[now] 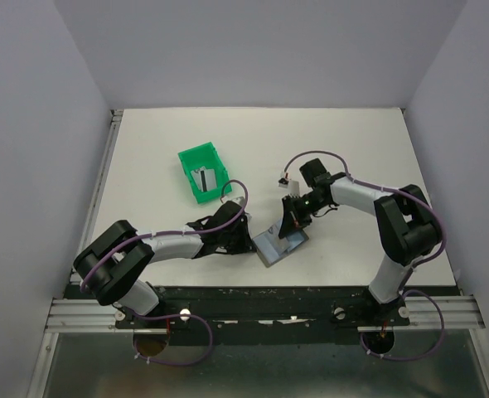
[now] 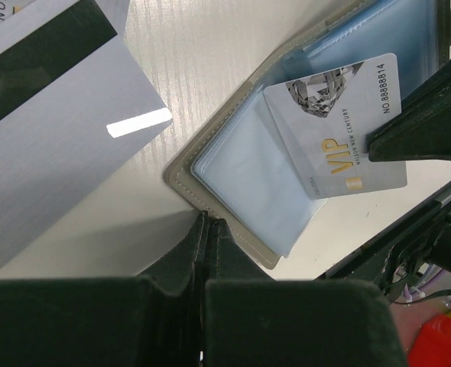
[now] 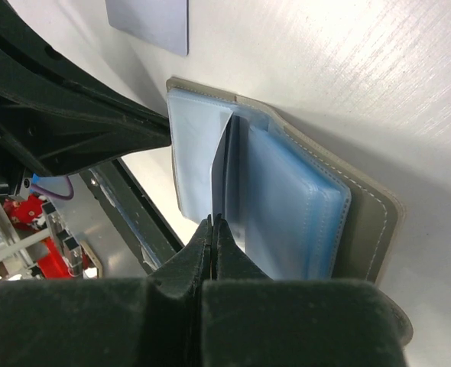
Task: Put the credit cards into the card holder
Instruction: Insert the credit card into the card holder.
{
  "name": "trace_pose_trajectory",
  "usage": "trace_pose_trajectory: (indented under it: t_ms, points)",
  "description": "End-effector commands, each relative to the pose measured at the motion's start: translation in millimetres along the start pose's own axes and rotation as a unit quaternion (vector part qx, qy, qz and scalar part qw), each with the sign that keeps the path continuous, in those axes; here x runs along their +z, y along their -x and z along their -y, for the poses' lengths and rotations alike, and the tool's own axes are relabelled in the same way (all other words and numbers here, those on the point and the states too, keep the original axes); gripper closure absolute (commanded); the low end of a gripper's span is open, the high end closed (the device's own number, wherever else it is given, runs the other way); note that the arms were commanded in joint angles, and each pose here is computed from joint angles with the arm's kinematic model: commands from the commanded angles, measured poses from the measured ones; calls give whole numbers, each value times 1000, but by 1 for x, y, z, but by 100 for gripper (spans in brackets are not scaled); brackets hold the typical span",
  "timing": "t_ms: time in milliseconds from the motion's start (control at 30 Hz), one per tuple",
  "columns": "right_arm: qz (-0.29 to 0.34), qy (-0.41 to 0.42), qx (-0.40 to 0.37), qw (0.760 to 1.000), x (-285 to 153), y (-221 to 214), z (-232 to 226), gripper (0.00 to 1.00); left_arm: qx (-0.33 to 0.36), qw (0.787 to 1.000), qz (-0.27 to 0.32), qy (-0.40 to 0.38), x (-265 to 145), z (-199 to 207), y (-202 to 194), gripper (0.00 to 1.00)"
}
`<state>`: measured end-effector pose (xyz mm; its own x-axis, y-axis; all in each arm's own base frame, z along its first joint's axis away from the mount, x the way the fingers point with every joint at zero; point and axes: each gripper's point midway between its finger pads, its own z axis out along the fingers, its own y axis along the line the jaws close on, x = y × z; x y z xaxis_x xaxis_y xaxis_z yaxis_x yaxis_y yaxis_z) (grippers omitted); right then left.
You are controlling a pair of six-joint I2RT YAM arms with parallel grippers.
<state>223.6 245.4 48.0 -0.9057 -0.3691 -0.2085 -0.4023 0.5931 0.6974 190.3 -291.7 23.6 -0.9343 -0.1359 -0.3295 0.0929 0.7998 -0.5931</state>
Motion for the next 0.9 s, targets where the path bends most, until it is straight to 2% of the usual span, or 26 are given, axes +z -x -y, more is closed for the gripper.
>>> trace_pose_trajectory:
  t_ms: [0,267,567,867]
  points:
    - [-29,14,32,999,9,-25,-11,100,3,1000,-8,21,3,-8,-4,100]
    - [-46,-18,62,997,12,-42,1,100,6,1000,-7,21,3,-8,-4,100]
    - [-65,-67,60,994,13,-52,6,99,3,1000,-6,24,4,-11,-5,100]
    - [-65,-56,64,994,22,-59,2,99,3,1000,-5,25,4,-12,-5,100]
